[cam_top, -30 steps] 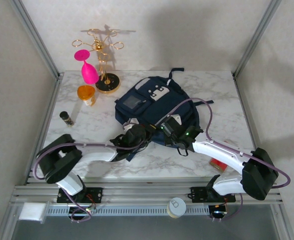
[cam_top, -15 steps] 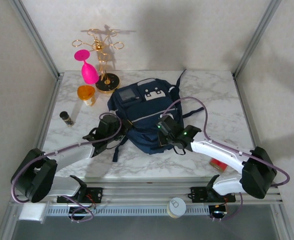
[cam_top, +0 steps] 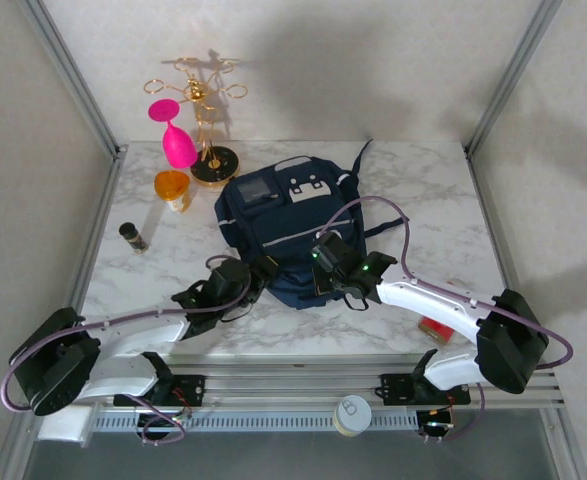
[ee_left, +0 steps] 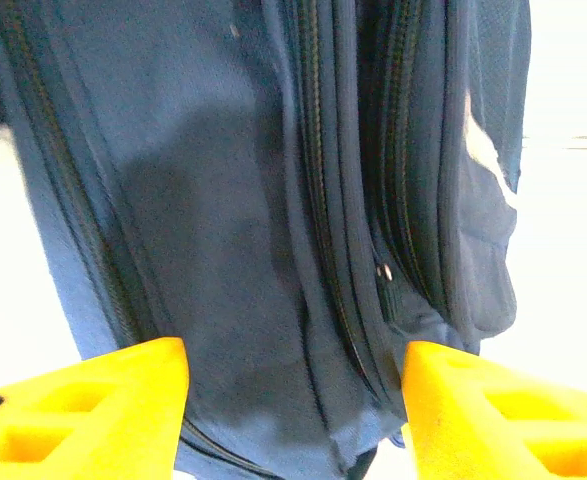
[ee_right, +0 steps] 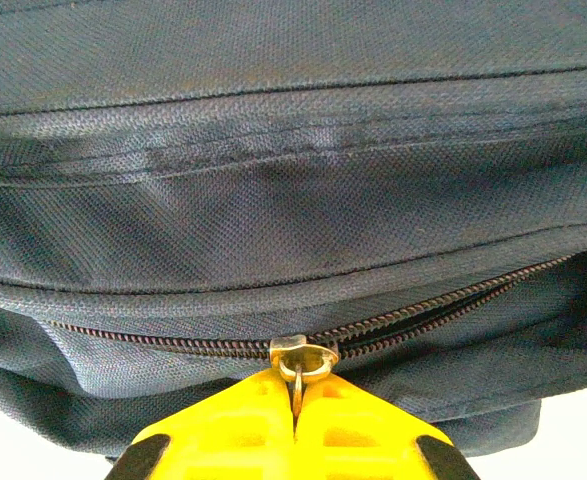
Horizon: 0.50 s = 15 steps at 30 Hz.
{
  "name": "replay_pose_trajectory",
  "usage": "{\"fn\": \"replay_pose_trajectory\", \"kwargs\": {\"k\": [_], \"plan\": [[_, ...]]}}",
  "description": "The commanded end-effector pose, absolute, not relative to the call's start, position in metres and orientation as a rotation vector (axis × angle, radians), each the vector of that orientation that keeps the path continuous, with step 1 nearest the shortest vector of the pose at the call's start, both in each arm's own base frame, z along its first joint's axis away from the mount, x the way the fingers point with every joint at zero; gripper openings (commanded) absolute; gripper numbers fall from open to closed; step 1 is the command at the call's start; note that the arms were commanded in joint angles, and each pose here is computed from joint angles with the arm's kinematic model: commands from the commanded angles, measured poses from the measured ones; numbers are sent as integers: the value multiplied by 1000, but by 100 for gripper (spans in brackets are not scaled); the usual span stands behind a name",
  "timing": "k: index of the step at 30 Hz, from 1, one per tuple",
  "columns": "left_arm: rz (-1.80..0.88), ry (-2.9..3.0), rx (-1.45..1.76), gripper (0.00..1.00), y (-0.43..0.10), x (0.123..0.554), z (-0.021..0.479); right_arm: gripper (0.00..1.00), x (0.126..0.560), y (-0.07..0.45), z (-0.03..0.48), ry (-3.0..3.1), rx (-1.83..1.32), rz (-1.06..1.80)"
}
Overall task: Pack the student bag
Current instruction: Zip the student bag at the center of the table.
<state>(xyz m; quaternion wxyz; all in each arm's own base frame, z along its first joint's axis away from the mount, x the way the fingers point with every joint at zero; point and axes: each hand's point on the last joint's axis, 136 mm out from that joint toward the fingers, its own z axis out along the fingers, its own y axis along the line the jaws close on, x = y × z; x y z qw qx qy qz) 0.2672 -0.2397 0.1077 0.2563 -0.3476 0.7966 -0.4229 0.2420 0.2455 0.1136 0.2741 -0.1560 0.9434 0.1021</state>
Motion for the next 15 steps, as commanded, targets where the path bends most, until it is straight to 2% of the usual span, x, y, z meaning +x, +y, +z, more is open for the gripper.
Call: {"fn": "replay_pose_trajectory", "kwargs": {"k": [1, 5, 6, 8, 10, 15], "plan": [[-1187, 2010, -1109, 58, -249, 281, 119, 0, 241, 247, 113, 2527, -424, 294], [-1179, 1990, -1109, 58, -270, 295, 126, 0, 242, 247, 114, 2517, -425, 290], [-1192, 1979, -1116, 55, -275, 299, 128, 0, 243, 246, 114, 2515, -422, 286], [-1179, 1967, -1114, 45, -281, 305, 128, 0, 243, 245, 115, 2510, -421, 271], [-1087, 1971, -1149, 30, -275, 310, 117, 0, 247, 239, 115, 2504, -394, 238], [-1004, 1953, -1091, 0, -269, 318, 119, 0, 254, 214, 115, 2523, -279, 209]]}}
